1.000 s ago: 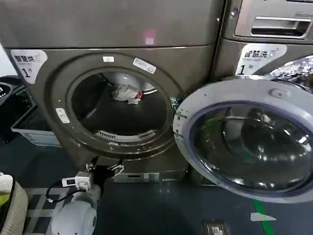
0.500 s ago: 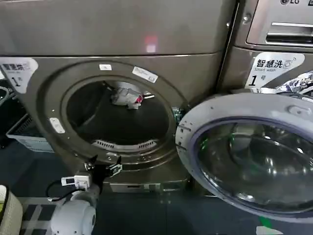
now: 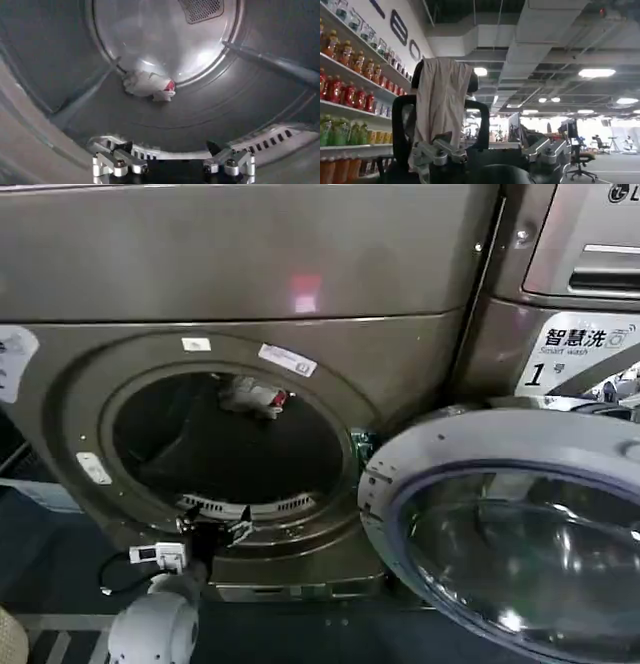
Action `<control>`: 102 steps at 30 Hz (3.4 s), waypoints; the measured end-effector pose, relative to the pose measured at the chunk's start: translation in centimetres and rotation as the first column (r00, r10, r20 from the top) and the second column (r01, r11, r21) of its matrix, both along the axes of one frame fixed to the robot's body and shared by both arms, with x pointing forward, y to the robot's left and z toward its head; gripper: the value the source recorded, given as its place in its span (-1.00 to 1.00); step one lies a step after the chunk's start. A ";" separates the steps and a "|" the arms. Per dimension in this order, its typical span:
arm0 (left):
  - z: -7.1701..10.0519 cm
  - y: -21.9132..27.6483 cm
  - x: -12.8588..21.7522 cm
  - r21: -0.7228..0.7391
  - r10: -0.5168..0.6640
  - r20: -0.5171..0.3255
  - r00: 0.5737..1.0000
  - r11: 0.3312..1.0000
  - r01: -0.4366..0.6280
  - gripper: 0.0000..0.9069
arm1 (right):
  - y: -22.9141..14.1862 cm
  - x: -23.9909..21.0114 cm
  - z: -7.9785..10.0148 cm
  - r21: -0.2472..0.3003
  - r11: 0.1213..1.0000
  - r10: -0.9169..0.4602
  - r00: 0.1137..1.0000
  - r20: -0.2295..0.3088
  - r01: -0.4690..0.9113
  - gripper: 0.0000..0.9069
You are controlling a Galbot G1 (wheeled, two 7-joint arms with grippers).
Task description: Grasp the clothes from the dryer.
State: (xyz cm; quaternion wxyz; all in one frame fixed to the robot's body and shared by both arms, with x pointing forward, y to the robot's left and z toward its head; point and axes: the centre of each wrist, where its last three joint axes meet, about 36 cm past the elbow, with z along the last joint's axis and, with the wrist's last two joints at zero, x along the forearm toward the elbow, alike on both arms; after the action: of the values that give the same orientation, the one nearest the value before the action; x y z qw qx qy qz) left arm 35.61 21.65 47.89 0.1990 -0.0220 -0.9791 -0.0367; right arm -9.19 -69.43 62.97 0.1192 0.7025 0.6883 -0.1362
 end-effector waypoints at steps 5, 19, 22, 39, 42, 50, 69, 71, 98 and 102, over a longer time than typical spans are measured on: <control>0.0 0.0 0.1 0.000 0.000 -0.001 1.000 1.000 0.000 1.00 | 0.0 0.0 -0.1 0.001 1.000 0.000 1.000 -0.001 0.000 1.00; -0.1 -0.4 0.4 0.011 0.011 0.003 1.000 1.000 -0.012 1.00 | -0.1 0.0 -0.4 -0.008 1.000 -0.001 1.000 -0.002 0.001 1.00; -0.1 -0.4 0.6 0.016 0.020 0.005 1.000 1.000 -0.020 1.00 | -0.1 -0.1 -0.5 -0.010 1.000 -0.001 1.000 -0.003 0.001 1.00; -0.9 0.5 9.8 0.079 0.082 0.015 0.997 0.993 -0.083 1.00 | -0.4 1.1 -0.6 -0.020 0.999 0.029 1.000 -0.011 -0.029 1.00; -1.0 0.7 13.2 0.090 0.096 0.046 0.994 0.991 -0.100 1.00 | -0.6 1.5 -0.7 -0.018 0.999 0.036 0.999 -0.010 -0.036 1.00; -0.9 1.3 22.3 0.143 0.123 0.157 0.980 0.979 -0.146 1.00 | -0.7 2.0 -0.8 -0.018 0.999 0.048 0.999 -0.014 -0.049 1.00; -0.3 1.5 36.2 0.352 -0.046 0.142 0.989 0.936 -0.007 1.00 | -1.3 2.8 -1.0 -0.019 0.998 0.052 0.998 -0.022 -0.053 1.00; -0.5 1.7 36.6 0.387 -0.078 0.121 0.990 0.922 0.025 1.00 | -1.3 2.7 -1.0 -0.019 0.999 0.050 0.998 -0.025 -0.051 1.00; 4.6 4.1 38.5 0.603 -0.266 -0.772 0.578 -0.016 0.798 1.00 | -2.0 3.2 -1.7 -0.013 0.999 0.041 0.997 -0.068 -0.042 1.00; 4.5 4.3 38.6 0.559 -0.239 -0.813 0.531 -0.063 0.827 1.00 | -2.1 3.2 -1.8 -0.011 0.999 0.042 0.997 -0.070 -0.043 1.00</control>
State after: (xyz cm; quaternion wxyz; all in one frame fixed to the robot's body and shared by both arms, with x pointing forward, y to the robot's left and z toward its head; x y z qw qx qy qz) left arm 74.19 25.93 52.36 0.3657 -0.3123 -0.5453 -0.6866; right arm -5.99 -71.49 61.12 0.1022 0.6818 0.7059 -0.1624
